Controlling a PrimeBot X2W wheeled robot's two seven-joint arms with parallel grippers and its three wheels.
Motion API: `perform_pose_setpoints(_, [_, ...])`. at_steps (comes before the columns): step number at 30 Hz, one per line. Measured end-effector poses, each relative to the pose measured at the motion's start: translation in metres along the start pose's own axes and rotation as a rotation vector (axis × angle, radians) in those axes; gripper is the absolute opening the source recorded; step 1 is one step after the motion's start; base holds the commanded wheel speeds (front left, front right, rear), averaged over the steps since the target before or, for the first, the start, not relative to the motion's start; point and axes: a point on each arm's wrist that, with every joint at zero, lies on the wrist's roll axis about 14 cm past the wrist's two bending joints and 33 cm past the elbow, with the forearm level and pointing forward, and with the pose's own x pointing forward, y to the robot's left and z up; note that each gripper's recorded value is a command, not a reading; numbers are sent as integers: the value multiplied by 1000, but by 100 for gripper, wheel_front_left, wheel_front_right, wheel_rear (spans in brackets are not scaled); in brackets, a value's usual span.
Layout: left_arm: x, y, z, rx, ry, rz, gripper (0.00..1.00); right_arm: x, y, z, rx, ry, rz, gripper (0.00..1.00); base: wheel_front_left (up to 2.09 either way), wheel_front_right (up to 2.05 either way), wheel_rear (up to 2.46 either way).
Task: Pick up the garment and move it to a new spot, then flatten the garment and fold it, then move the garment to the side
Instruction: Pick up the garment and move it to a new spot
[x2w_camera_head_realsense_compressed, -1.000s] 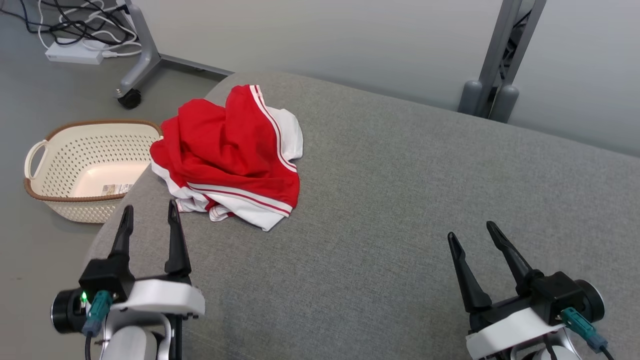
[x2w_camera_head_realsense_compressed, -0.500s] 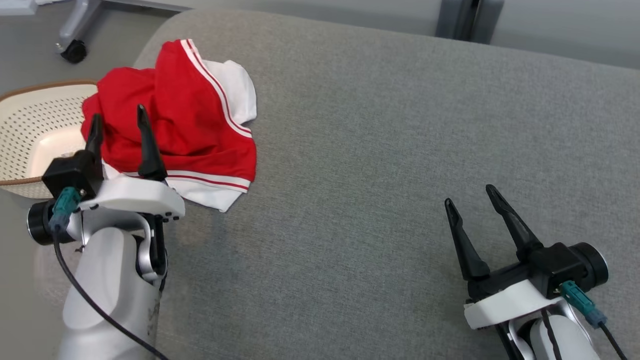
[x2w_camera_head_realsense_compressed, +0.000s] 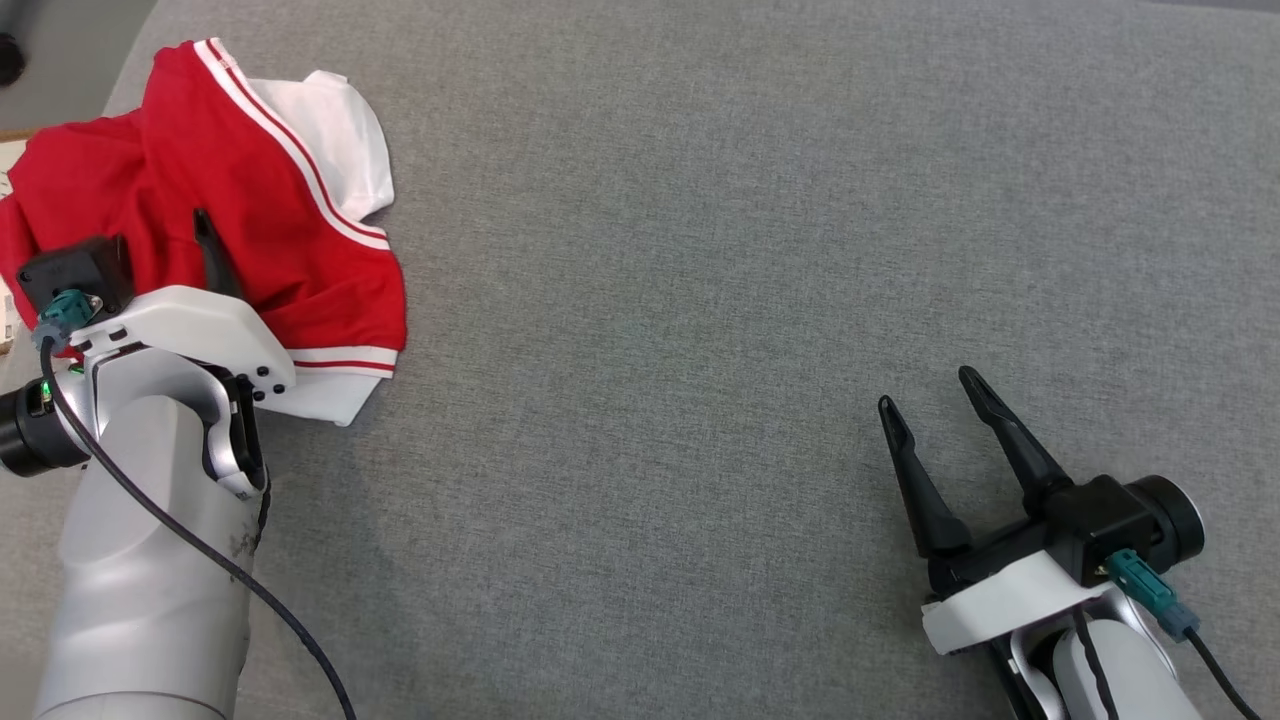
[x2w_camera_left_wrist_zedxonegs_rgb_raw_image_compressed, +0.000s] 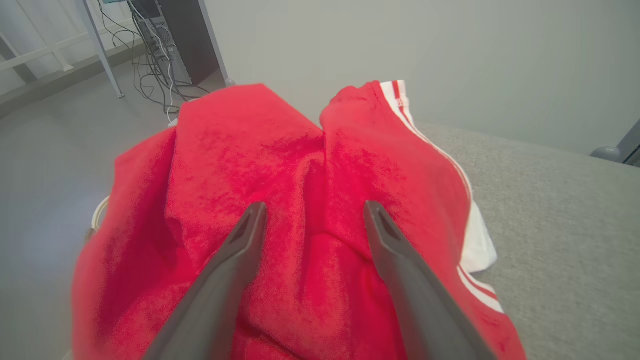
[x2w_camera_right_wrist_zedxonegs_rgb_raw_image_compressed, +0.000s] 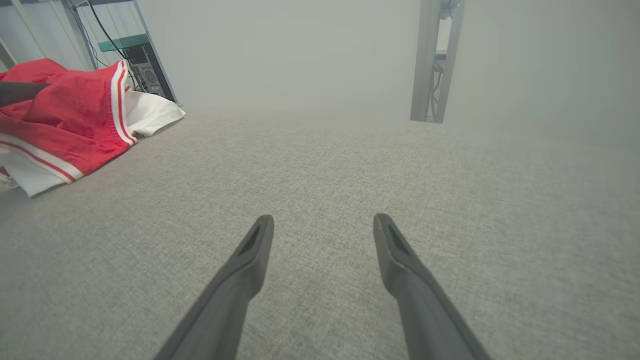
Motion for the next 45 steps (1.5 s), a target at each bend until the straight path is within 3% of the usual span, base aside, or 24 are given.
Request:
perform_pose_setpoints(8, [4, -12, -37, 27, 144, -28, 99, -4, -7, -7, 12, 22, -18, 100, 0, 0, 0])
perform_pose_setpoints(9, [3, -12, -38, 29, 142, -30, 24, -5, -8, -6, 12, 20, -21, 100, 0, 0, 0])
perform_pose_setpoints(10, [3, -13, -37, 29, 134, -34, 0, -5, -8, -6, 13, 19, -23, 100, 0, 0, 0])
perform_pose_setpoints(24, [-6, -17, 12, -72, -28, -80, 0, -14, 6, 20, 22, -32, -12, 100, 0, 0, 0])
perform_pose_setpoints(33, [-23, -27, 93, -117, -264, -153, 0, -35, 1, 48, 17, -91, -65, 100, 0, 0, 0])
perform_pose_setpoints(45, [-85, -100, 178, -188, -453, -418, 0, -83, -26, 89, 38, -208, -205, 100, 0, 0, 0])
